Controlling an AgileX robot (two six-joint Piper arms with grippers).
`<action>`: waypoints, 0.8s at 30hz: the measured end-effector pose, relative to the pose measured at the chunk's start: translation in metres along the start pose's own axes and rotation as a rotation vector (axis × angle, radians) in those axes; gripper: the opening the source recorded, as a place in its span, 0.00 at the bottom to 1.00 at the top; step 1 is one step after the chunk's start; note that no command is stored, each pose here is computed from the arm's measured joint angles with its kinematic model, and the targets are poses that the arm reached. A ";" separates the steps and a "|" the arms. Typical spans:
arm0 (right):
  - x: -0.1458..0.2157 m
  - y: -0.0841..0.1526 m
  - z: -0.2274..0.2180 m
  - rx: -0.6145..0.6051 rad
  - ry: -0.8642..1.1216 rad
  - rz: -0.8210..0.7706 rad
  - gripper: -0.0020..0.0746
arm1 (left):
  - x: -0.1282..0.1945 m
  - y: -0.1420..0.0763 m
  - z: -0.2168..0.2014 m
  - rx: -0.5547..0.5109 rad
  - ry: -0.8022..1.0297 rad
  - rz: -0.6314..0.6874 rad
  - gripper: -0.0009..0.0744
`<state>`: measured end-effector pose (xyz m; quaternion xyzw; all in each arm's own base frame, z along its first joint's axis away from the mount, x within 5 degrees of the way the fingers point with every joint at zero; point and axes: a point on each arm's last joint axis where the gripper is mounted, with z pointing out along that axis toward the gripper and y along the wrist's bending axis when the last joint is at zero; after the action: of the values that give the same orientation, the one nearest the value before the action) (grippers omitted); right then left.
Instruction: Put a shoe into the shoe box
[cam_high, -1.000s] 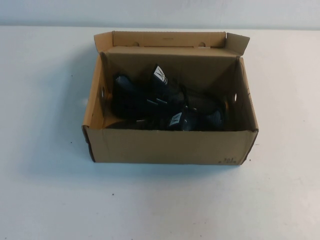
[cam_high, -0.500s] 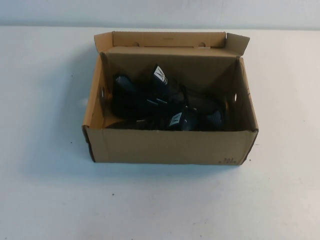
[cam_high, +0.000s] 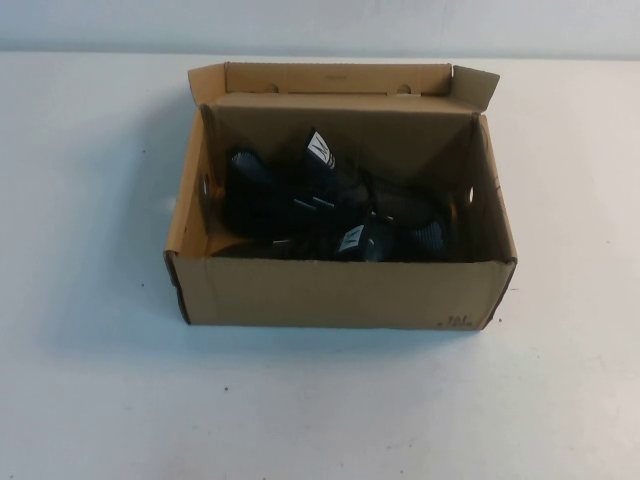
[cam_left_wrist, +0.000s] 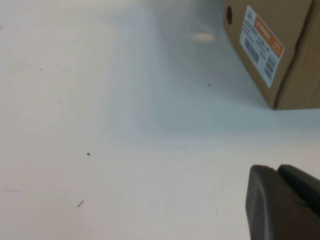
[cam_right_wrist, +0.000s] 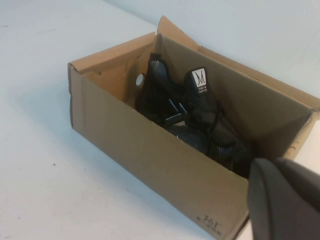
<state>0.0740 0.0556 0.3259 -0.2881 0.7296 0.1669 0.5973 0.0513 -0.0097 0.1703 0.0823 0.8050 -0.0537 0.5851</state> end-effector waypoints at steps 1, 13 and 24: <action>0.000 0.000 0.000 0.000 0.000 0.000 0.01 | 0.000 0.000 0.000 0.000 0.000 0.000 0.01; 0.000 -0.001 0.000 0.010 0.001 0.007 0.01 | 0.000 0.000 0.000 0.000 0.000 0.000 0.01; -0.002 -0.015 -0.036 0.321 -0.125 0.054 0.01 | 0.000 0.000 0.000 0.000 0.000 0.000 0.01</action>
<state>0.0555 0.0232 0.3376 -0.1584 0.7160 0.0821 0.6750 0.0513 -0.0097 0.1703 0.0823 0.8050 -0.0537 0.5851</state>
